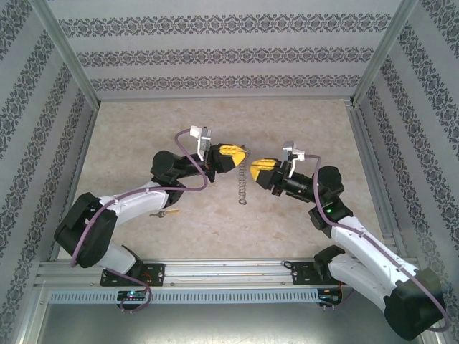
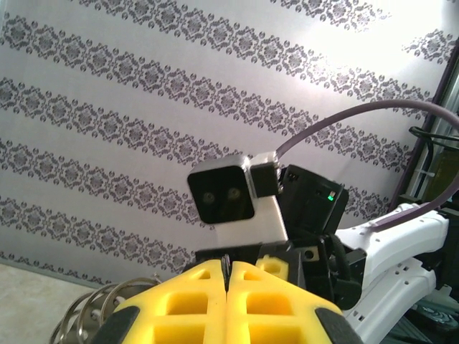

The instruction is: Put the keys on the keyring

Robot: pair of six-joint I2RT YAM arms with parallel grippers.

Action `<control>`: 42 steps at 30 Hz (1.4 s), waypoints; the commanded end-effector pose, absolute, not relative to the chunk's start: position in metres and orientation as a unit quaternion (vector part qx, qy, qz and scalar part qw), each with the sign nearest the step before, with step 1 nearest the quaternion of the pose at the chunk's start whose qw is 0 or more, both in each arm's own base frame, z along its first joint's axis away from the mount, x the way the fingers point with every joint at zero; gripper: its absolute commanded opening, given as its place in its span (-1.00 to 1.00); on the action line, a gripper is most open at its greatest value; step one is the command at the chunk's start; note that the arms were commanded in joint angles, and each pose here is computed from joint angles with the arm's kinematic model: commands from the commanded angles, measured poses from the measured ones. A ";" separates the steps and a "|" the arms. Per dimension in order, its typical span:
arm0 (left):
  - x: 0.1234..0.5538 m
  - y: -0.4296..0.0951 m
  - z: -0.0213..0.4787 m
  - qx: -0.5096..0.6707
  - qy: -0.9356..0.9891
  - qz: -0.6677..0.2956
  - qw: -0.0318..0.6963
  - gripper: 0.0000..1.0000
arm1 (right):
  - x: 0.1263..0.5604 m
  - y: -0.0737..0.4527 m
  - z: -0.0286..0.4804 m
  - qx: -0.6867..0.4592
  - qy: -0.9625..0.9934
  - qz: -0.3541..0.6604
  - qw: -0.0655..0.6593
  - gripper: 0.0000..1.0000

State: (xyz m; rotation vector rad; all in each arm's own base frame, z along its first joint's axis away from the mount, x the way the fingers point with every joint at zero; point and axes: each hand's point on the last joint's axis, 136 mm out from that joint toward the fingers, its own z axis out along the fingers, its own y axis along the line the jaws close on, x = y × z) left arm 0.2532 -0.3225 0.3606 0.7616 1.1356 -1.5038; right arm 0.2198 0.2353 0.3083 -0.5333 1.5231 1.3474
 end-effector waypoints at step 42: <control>0.227 -0.338 0.319 0.457 0.589 -0.532 0.401 -1.00 | 0.220 0.203 0.310 -0.211 0.645 0.508 0.531 -0.45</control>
